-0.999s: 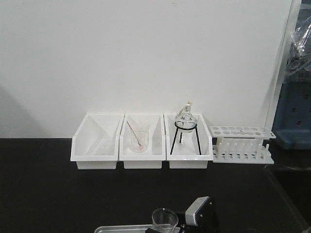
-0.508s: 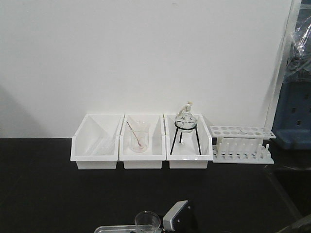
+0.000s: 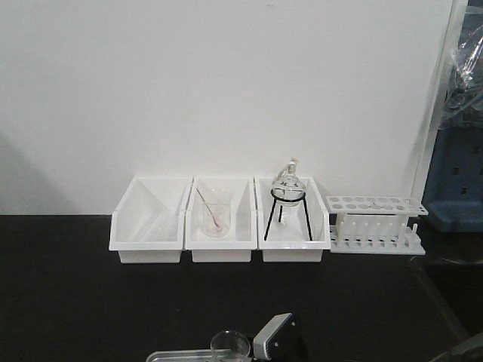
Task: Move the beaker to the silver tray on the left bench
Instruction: 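Open the right gripper and release the beaker on the silver tray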
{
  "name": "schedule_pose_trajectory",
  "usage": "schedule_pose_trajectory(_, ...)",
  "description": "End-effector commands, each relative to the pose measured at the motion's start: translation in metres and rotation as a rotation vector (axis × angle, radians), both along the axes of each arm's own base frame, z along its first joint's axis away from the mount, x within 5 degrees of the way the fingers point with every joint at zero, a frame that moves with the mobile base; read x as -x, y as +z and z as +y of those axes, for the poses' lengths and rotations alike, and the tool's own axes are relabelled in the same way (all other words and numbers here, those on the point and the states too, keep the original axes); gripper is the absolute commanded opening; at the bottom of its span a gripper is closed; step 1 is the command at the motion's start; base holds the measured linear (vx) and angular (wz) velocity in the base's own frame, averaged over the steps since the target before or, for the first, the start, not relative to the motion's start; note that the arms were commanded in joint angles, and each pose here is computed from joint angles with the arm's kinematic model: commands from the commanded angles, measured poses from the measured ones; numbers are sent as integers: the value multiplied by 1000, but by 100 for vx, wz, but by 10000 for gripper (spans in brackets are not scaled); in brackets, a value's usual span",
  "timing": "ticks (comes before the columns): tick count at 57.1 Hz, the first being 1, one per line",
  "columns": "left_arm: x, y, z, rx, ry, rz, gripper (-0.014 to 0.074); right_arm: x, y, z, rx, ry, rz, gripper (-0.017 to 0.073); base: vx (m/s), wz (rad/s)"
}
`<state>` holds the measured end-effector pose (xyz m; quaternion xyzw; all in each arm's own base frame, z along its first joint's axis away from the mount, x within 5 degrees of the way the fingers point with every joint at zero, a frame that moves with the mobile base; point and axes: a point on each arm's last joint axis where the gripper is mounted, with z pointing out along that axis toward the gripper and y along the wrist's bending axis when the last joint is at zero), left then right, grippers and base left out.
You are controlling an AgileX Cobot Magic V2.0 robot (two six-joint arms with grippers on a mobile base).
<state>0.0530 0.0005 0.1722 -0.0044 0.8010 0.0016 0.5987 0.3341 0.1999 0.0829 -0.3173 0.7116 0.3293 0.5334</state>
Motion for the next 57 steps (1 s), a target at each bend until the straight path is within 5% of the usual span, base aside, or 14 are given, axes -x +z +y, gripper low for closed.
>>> schedule_pose_trajectory(1, -1, -2, 0, 8, -5, -65, 1, -7, 33, 3, -99, 1, -116, 464, 0, 0)
schedule_pose_trajectory(11, -1, -2, 0, 8, -5, -65, 1, -7, 33, 3, -100, -1, -116, 640, 0, 0)
schedule_pose_trajectory(19, -1, -2, 0, 8, -5, -65, 1, -7, 33, 3, -101, -1, -116, 683, 0, 0)
schedule_pose_trajectory(47, -1, -2, 0, 8, -5, -65, 1, -2, 104, 1, -171, 6, -281, 638, 0, 0)
schedule_pose_trajectory(57, -1, -2, 0, 8, -5, -65, 1, 6, 146, -4, -188, -10, -303, 485, 0, 0)
